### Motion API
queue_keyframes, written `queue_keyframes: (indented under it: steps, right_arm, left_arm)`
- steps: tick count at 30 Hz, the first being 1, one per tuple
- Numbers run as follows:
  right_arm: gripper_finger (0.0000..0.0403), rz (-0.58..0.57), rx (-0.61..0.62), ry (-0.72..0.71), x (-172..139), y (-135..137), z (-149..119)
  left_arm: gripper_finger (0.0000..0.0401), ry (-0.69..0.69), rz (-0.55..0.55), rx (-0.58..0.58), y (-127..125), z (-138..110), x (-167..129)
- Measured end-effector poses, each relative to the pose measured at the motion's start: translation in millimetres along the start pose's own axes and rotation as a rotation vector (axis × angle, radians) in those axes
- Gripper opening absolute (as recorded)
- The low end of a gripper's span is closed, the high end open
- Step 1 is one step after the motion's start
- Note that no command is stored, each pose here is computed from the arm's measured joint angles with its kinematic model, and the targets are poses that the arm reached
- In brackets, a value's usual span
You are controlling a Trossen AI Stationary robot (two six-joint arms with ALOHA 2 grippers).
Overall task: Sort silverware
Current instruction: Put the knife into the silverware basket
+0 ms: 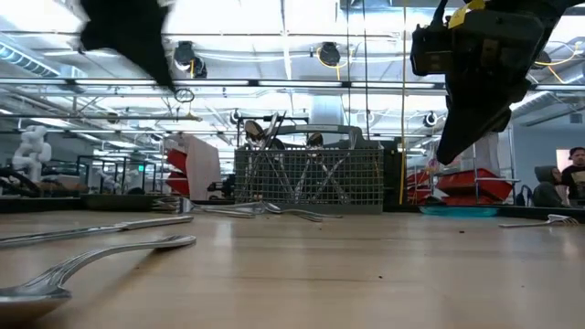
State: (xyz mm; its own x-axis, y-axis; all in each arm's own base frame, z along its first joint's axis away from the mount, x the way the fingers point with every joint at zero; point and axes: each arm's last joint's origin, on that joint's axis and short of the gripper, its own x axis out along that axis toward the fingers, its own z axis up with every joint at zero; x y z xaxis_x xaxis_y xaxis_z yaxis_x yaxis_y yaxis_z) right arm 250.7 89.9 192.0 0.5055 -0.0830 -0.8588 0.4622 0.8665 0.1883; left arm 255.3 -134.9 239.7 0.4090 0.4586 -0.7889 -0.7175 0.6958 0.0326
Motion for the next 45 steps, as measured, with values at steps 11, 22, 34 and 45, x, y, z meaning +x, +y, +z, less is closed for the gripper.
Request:
queue_keyframes:
  steps: [11, 22, 34, 45]
  right_arm:
    - [0.0034, 0.004, -0.007, 0.0, -0.2, 0.7, -0.4]
    - [0.0034, 0.002, -0.034, 0.005, -0.2, 0.4, -0.8]
    - [0.0034, -0.005, -0.106, 0.012, -0.2, -0.4, -1.5]
    - [0.0034, -0.026, -0.176, -0.019, 1.0, -2.9, 3.1]
  left_arm:
    - [0.0001, 0.045, 0.071, -0.218, 32.5, -52.3, 60.2]
    - [0.0, 0.075, -0.113, -0.343, 40.7, -50.3, 105.9]
    - [0.0, -0.01, -0.306, -0.33, 33.4, 7.7, 149.3]
    - [0.0, -0.056, -0.155, -0.153, 19.5, 90.2, 101.6]
